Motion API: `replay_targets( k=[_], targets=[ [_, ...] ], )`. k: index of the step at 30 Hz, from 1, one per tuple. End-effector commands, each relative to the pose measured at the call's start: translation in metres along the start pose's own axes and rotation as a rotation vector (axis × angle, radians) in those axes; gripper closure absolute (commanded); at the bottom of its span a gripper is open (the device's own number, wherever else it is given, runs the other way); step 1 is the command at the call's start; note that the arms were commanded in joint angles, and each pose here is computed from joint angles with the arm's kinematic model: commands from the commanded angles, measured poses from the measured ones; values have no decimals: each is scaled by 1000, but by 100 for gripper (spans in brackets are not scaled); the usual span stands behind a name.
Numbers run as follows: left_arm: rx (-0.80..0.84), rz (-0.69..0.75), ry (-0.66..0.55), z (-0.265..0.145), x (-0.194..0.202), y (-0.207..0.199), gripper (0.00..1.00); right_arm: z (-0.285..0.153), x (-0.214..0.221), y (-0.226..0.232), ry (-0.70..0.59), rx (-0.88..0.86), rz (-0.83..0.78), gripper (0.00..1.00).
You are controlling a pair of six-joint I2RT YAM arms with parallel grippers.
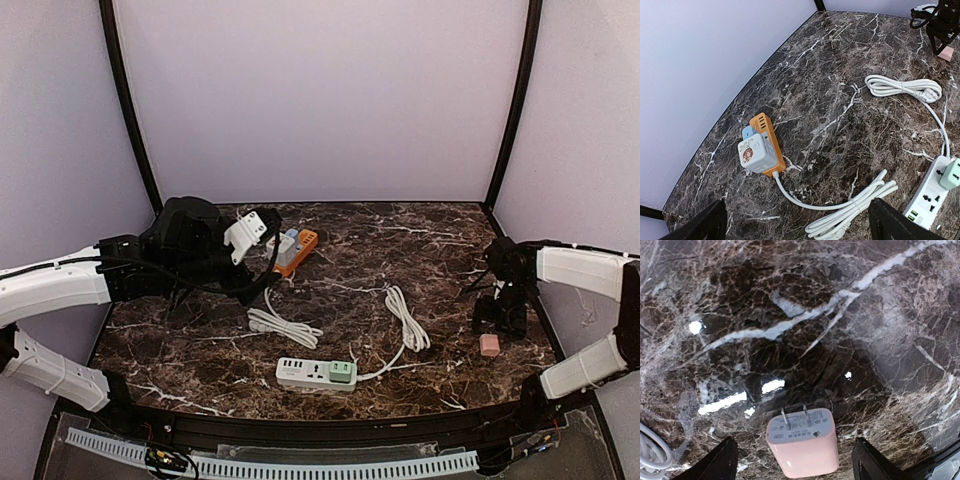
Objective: Insert the plug
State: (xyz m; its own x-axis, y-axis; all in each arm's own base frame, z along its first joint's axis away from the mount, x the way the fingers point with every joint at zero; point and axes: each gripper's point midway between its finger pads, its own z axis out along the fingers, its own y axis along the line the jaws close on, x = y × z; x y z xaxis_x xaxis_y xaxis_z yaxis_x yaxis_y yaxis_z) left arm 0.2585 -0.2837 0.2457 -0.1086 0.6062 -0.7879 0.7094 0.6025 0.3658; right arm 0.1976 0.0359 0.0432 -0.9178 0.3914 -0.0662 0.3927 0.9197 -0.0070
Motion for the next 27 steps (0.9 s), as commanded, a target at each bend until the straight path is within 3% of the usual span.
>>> replay_targets(
  k=[1,12,18,23,27],
  targets=[
    [-5,-1,-12,-9,-6,7,1,11,-5,5,33,-15,-55,24],
    [-19,-12,-8,-9,3,7,1,26,-2,-2,84,27,-41,40],
    [-29,-13,-11,-5,3,8,1,28,0,0,93,17,-44,72],
    [-35,-20,-11,-4,5,8,1,26,-1,4,87,-6,-34,80],
    [-39,-25,-11,-3,7,8,1,25,-3,17,99,-62,65,92]
  ],
)
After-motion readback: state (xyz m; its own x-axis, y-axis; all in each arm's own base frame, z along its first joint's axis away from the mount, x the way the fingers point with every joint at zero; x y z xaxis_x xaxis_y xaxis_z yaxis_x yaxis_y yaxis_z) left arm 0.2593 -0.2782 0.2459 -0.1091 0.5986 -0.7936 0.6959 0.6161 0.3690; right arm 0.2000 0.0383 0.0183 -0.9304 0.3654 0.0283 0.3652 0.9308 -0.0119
